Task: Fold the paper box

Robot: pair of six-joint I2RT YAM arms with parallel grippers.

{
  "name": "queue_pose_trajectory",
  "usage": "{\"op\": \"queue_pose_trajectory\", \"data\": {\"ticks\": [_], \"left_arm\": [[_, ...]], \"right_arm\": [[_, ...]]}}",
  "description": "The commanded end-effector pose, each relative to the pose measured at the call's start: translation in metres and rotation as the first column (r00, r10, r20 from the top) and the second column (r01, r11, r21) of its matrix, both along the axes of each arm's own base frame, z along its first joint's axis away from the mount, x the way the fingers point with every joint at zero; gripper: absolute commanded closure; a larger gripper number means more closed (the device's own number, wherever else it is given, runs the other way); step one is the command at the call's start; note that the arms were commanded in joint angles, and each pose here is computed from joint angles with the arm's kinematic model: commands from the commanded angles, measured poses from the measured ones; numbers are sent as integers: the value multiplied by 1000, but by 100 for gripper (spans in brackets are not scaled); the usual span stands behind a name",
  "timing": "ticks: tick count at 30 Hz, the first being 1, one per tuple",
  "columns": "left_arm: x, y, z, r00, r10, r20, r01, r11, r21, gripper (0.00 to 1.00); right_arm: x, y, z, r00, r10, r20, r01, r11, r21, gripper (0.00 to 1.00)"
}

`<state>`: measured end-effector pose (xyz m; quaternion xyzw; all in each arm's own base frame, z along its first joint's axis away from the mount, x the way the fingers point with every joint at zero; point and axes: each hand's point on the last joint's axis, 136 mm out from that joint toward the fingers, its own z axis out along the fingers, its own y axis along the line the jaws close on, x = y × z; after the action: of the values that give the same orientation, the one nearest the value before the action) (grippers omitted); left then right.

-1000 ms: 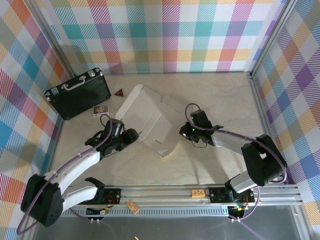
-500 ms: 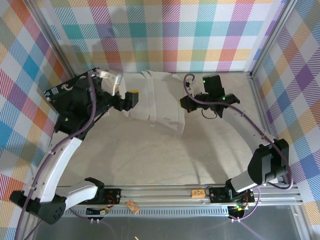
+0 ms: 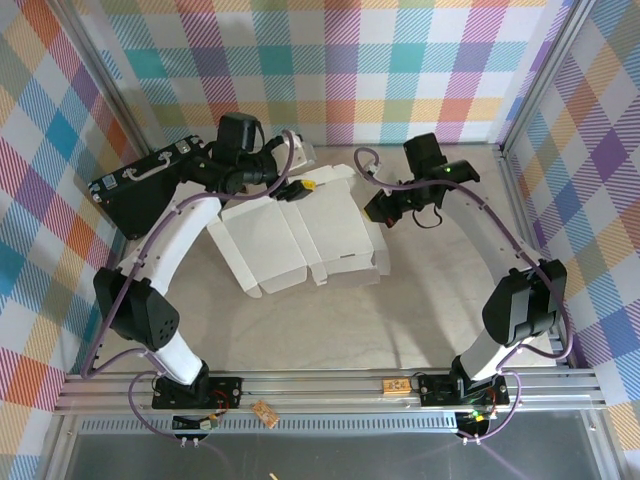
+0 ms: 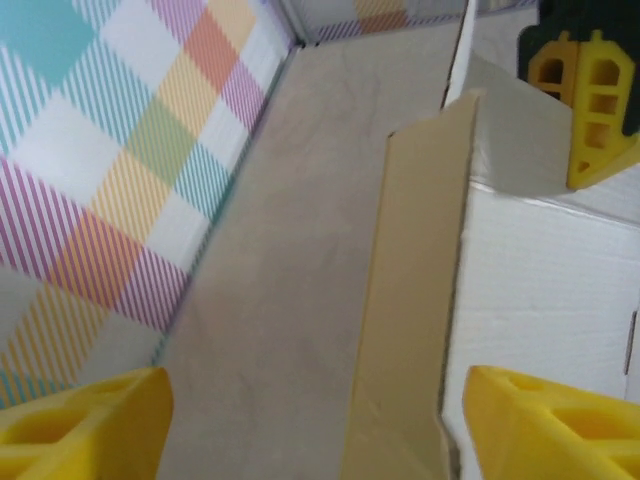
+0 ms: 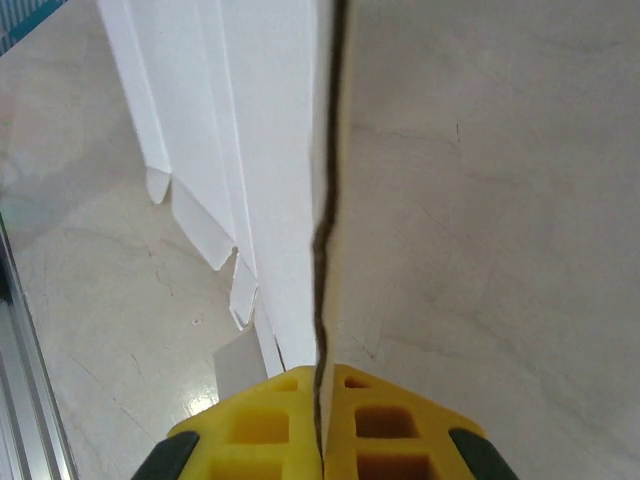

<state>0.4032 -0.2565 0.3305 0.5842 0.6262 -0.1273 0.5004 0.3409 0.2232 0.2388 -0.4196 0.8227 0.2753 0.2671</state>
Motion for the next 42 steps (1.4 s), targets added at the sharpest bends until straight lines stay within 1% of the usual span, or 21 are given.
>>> {"op": "queue_pose_trajectory", "data": {"ticks": [1, 2, 5, 7, 8, 9, 10, 11, 13, 14, 15, 16, 19, 20, 21, 26, 29, 30, 34, 36, 42], "left_arm": [[-19, -13, -2, 989, -141, 48, 139, 989, 55, 33], [-20, -14, -4, 989, -136, 60, 133, 989, 64, 40], [-21, -13, -1, 986, -114, 122, 106, 992, 71, 49], [-22, -14, -2, 982, -102, 158, 88, 992, 91, 61], [-20, -15, -3, 979, -89, 183, 71, 992, 101, 70], [-16, -16, -5, 975, -66, 213, 42, 993, 112, 85], [-12, -17, -5, 969, -40, 242, 12, 993, 115, 95], [-9, -17, -5, 964, -17, 267, -13, 994, 112, 99], [-8, -21, 5, 950, 11, 314, -35, 997, 73, 100], [-10, -21, 9, 946, 25, 323, -43, 998, 50, 100], [-12, -21, 13, 944, 36, 328, -47, 999, 27, 100], [-14, -20, 17, 944, 45, 325, -50, 999, 8, 100], [-22, -17, 23, 955, 72, 287, -62, 997, -44, 100], [-26, -15, 24, 960, 77, 270, -63, 996, -62, 100], [-29, -14, 27, 964, 80, 254, -61, 995, -82, 100], [-46, -8, 37, 980, 71, 184, -39, 984, -174, 100], [-53, -4, 41, 985, 54, 165, -18, 977, -212, 100], [-54, -3, 43, 985, 50, 164, -13, 976, -218, 100], [-56, 0, 44, 987, 42, 155, -7, 976, -218, 100], [-57, 0, 46, 987, 37, 155, -1, 975, -223, 100], [-58, -2, 49, 989, 23, 147, 12, 972, -234, 100]], "right_arm": [[-7, 2, 8, 998, 57, 14, -57, 998, 5, 100], [-6, 1, 7, 998, 55, 12, -55, 998, 2, 100], [-6, 1, 6, 999, 51, 7, -51, 999, 0, 100], [-6, 3, 10, 999, 52, 8, -52, 999, 17, 100], [-6, 4, 12, 999, 51, 5, -51, 998, 29, 100], [-7, 6, 15, 999, 53, 6, -53, 998, 45, 100], [-7, 7, 17, 999, 53, 4, -53, 997, 54, 100], [-8, 7, 18, 999, 50, -2, -50, 997, 63, 100], [-11, 8, 18, 999, 40, -19, -39, 997, 70, 100], [-12, 8, 18, 999, 30, -30, -28, 996, 79, 96], [-13, 8, 19, 999, 11, -39, -7, 996, 90, 89], [-13, 8, 19, 999, -9, -44, 13, 995, 104, 78], [-18, 8, 30, 997, -73, -25, 77, 972, 221, 31], [-22, 9, 38, 997, -75, -8, 74, 953, 294, 9], [-23, 8, 43, 995, -93, 21, 80, 934, 347, 1], [-37, 8, 64, 989, -64, 132, -11, 867, 499, 1], [-41, 10, 68, 982, -17, 188, -81, 861, 502, 0], [-41, 8, 68, 981, -14, 196, -87, 863, 498, 2], [-45, 1, 80, 974, 34, 226, -145, 854, 500, 26], [-47, 1, 81, 973, 44, 226, -152, 860, 487, 40], [-42, -5, 79, 969, 9, 246, -116, 898, 425, 69]]}}
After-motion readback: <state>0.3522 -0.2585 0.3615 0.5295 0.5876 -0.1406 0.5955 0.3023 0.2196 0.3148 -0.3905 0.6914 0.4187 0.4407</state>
